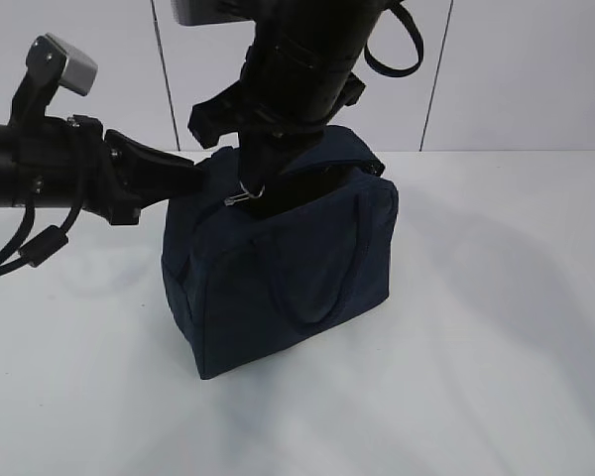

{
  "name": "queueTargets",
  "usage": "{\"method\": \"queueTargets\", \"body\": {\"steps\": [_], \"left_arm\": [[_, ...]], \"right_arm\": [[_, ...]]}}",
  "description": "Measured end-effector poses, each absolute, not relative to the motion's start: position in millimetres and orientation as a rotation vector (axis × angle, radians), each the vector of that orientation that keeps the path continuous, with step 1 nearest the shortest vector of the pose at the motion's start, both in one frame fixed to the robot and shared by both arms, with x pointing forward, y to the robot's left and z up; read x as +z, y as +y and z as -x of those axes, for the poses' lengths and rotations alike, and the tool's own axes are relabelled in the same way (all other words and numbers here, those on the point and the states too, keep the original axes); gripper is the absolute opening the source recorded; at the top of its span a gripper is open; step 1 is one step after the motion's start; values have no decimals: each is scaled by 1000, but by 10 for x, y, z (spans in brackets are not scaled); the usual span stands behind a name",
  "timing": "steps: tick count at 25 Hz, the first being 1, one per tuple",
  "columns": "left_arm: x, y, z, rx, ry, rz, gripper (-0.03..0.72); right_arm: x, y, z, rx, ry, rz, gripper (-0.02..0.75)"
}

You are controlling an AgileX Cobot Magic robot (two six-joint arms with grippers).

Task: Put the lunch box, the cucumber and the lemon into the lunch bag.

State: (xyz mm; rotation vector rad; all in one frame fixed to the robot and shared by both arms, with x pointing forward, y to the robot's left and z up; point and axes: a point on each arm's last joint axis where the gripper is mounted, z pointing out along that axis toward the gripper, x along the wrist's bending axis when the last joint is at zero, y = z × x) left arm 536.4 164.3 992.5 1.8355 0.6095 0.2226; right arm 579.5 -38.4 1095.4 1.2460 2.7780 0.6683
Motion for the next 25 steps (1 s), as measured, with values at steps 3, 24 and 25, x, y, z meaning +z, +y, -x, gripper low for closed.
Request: {"method": "queueTargets", "body": {"steps": [3, 24, 25], "left_arm": [[9924, 1643, -5363, 217, 615, -1834, 92], [9867, 1615, -5399, 175, 581, -1887, 15], [9866, 1615, -5399, 175, 580, -1888, 15]], "right_arm": [[10954, -384, -5795, 668, 2779, -1243, 20], [10956, -377, -5790, 679, 2787, -1240, 20], [10956, -377, -5790, 679, 2787, -1240, 20]]}}
